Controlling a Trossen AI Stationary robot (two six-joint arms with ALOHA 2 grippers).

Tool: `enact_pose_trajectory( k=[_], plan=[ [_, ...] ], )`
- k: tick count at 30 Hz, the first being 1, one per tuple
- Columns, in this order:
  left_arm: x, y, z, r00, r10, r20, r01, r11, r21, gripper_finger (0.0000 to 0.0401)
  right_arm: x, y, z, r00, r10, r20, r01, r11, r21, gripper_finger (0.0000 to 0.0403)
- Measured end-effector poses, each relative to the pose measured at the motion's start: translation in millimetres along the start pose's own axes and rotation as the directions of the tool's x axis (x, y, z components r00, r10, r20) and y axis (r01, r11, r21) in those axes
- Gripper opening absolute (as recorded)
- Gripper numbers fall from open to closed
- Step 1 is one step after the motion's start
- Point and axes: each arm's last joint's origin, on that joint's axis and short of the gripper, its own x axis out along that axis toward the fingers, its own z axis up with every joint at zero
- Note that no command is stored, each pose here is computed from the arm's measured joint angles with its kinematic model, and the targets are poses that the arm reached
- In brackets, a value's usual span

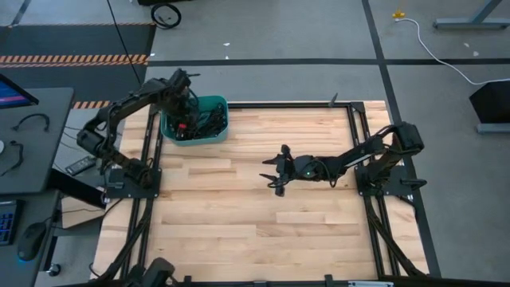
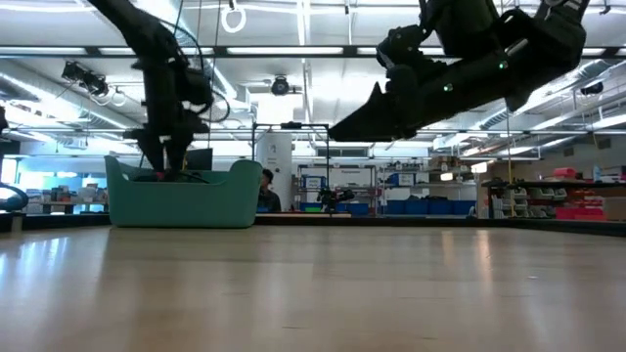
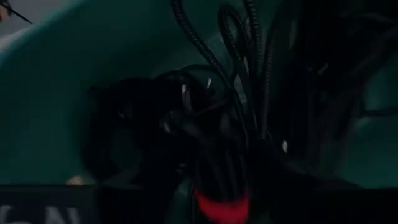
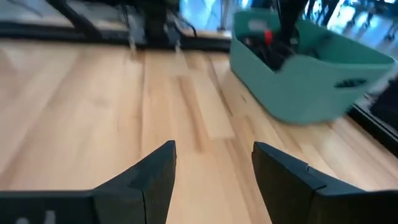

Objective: Pick and place USB-C Cables
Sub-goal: Put the black charger cable into the blue bin, then return to Home Position

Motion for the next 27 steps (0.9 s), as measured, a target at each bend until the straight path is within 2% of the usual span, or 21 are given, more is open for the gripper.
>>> enact_pose_trajectory(
  k=[3,6,9,12,15,19,22,27],
  plan=[
    [-26.0,-2.9,-3.2,0.999,0.013,0.049,-0.014,1.0,0.02,0.0234,-11.0,-4.0,5.2,0.997,-0.01,-0.079,0.009,1.0,-0.012,0.0213],
    [-56.9,-6.7,-15.9,0.982,0.036,0.187,-0.042,0.999,0.029,0.0252,-27.7,-9.9,13.7,0.988,-0.002,-0.153,0.001,1.0,-0.006,0.0204],
    [-78.6,-14.8,-39.1,0.938,0.026,0.345,-0.042,0.998,0.038,0.026,-48.0,-16.4,17.3,0.984,-0.004,-0.179,0.009,1.0,0.03,0.0188],
    [-91.2,-27.3,-69.0,0.86,-0.082,0.503,0.046,0.995,0.083,0.0258,-73.2,-18.7,13.1,0.992,0.03,-0.121,-0.017,0.994,0.105,0.0164],
    [-90.0,-40.1,-101.2,0.775,-0.222,0.592,0.162,0.975,0.153,0.0249,-99.9,-22.8,-2.2,0.997,0.064,-0.039,-0.056,0.981,0.184,0.0128],
    [-81.6,-54.7,-135.8,0.634,-0.415,0.653,0.318,0.909,0.269,0.0237,-128.7,-37.1,-17.5,0.987,0.102,0.127,-0.133,0.952,0.275,0.0064],
    [-75.9,-62.9,-151.9,0.535,-0.522,0.664,0.384,0.85,0.36,0.0229,-142.8,-47.4,-24.6,0.977,0.087,0.197,-0.145,0.941,0.305,0.0015],
    [-74.4,-69.7,-168.7,0.421,-0.629,0.654,0.443,0.771,0.457,0.022,-161.0,-56.7,-33.6,0.953,0.084,0.29,-0.173,0.939,0.297,0.0012]
  ],
)
